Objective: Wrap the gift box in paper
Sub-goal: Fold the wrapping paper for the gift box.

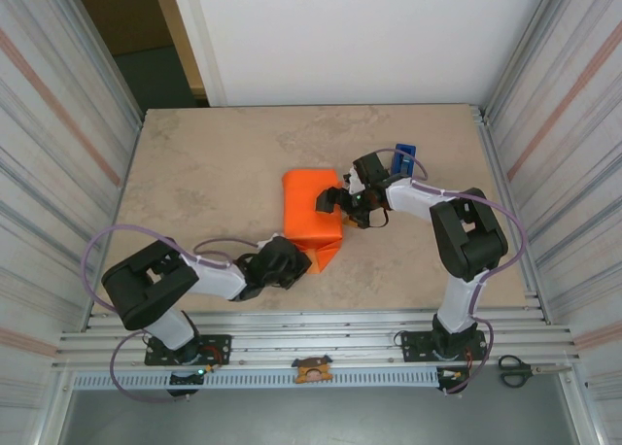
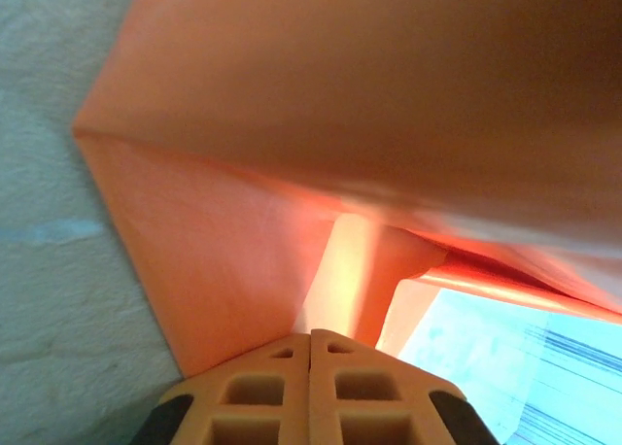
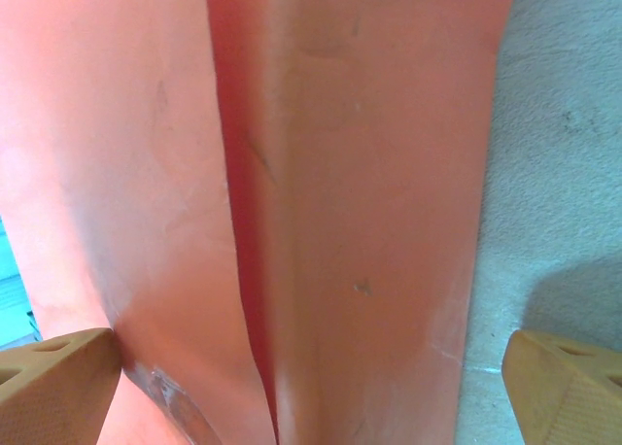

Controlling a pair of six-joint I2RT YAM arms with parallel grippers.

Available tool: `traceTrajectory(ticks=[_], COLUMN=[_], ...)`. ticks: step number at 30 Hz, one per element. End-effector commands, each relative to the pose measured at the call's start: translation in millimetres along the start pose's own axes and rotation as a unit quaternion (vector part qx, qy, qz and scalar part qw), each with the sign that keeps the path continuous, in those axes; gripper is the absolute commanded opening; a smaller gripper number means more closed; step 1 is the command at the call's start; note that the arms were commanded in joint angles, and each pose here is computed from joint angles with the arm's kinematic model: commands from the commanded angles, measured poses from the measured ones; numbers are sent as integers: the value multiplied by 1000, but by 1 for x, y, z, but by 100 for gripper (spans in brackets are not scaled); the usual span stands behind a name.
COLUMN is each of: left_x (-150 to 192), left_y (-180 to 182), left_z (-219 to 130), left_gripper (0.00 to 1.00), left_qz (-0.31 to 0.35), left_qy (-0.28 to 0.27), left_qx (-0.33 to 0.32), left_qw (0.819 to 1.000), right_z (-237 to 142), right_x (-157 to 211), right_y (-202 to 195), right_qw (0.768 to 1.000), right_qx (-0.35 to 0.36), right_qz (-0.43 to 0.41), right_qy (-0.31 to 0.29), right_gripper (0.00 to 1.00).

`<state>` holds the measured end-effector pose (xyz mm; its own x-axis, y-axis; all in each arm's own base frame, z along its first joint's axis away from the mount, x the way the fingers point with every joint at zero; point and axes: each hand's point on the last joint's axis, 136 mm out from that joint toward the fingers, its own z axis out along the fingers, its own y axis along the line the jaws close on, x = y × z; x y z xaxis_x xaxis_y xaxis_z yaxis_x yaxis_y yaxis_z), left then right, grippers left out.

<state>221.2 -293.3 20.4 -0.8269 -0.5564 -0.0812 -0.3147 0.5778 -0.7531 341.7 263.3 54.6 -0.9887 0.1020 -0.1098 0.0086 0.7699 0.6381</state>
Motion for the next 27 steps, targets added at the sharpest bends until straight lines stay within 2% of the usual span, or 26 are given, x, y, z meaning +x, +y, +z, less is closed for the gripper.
traceTrajectory(ticks=[1, 7, 15, 21, 27], left_x=[13, -1, -32, -31, -39], left_y=[-2, -32, -21, -15, -11], left_z=[-1, -21, -57, -47, -33], left_gripper=[0, 0, 0, 0, 0], left_qz=[26, 76, 95, 93, 77], left_qy=[23, -16, -70, -41, -51], left_qx=[-9, 36, 29, 20, 24], left_qw=[999, 996, 993, 995, 995], right_z=[1, 2, 0, 0, -1], right_x=[19, 18, 15, 14, 14], right_y=[-21, -20, -16, -14, -13], right_qw=[999, 999, 999, 999, 999], right_qx=[38, 38, 38, 37, 36], right_qz=[25, 26, 24, 22, 22], right_qy=[24, 25, 23, 23, 22], right_gripper=[99, 99, 99, 99, 99])
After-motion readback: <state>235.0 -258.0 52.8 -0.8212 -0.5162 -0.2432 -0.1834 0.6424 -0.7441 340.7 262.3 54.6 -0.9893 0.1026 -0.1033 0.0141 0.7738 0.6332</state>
